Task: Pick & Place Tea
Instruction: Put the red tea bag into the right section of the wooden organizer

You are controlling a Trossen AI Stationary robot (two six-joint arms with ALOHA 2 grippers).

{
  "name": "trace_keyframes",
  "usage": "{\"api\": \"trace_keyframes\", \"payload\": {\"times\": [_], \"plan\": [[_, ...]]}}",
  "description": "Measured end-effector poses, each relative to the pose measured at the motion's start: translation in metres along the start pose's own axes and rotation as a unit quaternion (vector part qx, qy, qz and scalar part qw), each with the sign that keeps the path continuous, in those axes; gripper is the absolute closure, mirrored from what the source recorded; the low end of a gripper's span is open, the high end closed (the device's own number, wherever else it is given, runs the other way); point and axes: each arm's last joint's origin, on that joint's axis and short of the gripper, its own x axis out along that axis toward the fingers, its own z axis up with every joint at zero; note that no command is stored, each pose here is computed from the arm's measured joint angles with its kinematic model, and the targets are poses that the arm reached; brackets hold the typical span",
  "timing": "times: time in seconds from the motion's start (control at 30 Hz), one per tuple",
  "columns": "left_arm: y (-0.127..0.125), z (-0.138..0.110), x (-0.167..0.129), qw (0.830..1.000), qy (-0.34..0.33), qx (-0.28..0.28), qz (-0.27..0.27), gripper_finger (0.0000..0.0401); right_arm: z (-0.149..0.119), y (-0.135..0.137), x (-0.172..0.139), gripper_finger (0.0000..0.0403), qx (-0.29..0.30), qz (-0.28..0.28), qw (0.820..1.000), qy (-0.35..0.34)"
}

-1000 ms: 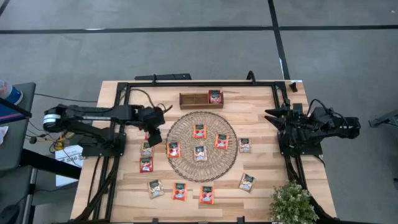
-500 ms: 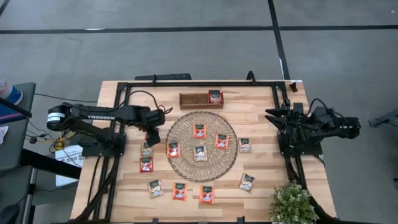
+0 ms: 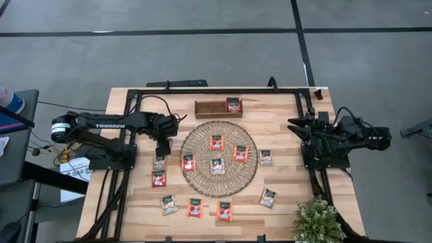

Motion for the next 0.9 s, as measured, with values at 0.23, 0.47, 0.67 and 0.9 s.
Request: {"api": "trace_keyframes", "payload": {"times": [0.23, 0.47, 0.67, 0.9], "plan": [[0.016, -0.002, 0.003, 1.0, 0.002, 0.018, -0.014, 0.0231, 0.0, 0.0, 0.0, 0.0266, 0.0, 0.0, 1.0, 0.0], [0.023, 0.001, 0.017, 0.998, 0.021, 0.046, -0.03, 0.0231, 0.0, 0.0, 0.0, 0.0266, 0.001, 0.0, 1.0, 0.0], [0.028, 0.003, 0.039, 0.995, 0.064, 0.059, -0.047, 0.0231, 0.0, 0.0, 0.0, 0.0268, 0.005, 0.0, 1.0, 0.0], [0.042, -0.001, 0.046, 0.995, 0.08, 0.029, -0.054, 0.0231, 0.0, 0.0, 0.0, 0.0264, 0.013, 0.0, 1.0, 0.0]]}}
